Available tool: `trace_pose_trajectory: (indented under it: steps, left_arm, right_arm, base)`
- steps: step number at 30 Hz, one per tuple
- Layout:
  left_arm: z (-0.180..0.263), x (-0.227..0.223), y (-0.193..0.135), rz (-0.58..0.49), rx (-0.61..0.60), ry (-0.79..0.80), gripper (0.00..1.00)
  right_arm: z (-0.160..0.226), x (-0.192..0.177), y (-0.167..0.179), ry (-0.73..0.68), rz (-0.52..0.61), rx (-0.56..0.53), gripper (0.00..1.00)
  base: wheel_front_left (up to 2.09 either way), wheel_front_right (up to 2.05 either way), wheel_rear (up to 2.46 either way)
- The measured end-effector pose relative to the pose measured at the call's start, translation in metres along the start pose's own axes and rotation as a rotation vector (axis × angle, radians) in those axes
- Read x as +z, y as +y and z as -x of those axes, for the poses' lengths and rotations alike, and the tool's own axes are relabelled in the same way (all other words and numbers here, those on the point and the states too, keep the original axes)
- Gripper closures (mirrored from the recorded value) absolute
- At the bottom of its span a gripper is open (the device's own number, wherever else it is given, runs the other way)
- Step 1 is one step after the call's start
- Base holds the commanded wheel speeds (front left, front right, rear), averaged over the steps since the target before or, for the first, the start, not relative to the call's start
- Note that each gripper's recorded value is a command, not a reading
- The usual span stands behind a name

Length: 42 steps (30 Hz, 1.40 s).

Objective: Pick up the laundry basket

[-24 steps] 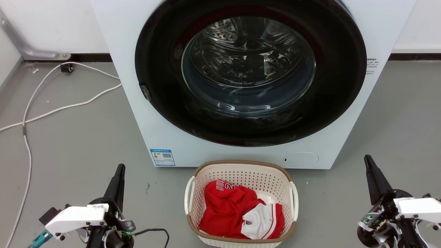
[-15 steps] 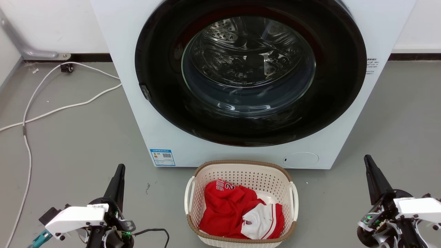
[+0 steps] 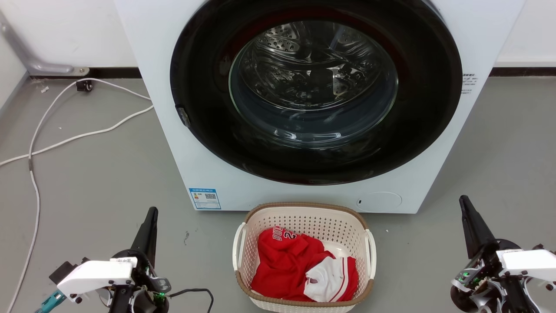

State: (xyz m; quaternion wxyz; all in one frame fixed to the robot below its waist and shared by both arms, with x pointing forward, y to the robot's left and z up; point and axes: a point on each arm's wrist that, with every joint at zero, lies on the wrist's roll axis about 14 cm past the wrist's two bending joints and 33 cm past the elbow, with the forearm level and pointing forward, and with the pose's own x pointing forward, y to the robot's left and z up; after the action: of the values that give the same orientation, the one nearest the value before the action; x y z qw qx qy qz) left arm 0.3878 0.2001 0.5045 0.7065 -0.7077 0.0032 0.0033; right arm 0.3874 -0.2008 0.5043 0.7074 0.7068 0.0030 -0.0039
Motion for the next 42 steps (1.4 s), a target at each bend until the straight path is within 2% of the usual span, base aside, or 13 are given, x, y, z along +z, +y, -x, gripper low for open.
trace_pose_trajectory:
  steps: [1,7,12,18,42]
  left_arm:
    - [0.000,0.000,0.000,0.000,0.000,0.000,0.00]
    - [0.011,-0.002,0.023,0.010,0.068,-0.006,0.00]
    - [0.009,-0.007,0.018,-0.014,0.053,-0.005,0.00]
    - [0.007,-0.007,0.008,-0.094,0.023,-0.013,0.00]
    - [-0.002,-0.029,-0.014,-0.655,-0.049,0.020,0.00]
  right_arm:
    - [0.000,0.000,0.000,0.000,0.000,0.000,0.00]
    - [0.011,-0.001,-0.023,-0.007,-0.006,-0.068,0.00]
    - [0.010,-0.003,-0.018,-0.014,0.009,-0.053,0.00]
    - [0.009,-0.002,-0.012,-0.025,0.092,-0.036,0.00]
    - [0.007,-0.005,0.013,-0.036,0.765,0.040,0.00]
  base:
    - [0.00,0.00,0.00]
    - [0.00,0.00,0.00]
    - [0.00,0.00,0.00]
    - [0.00,0.00,0.00]
    - [0.00,0.00,0.00]
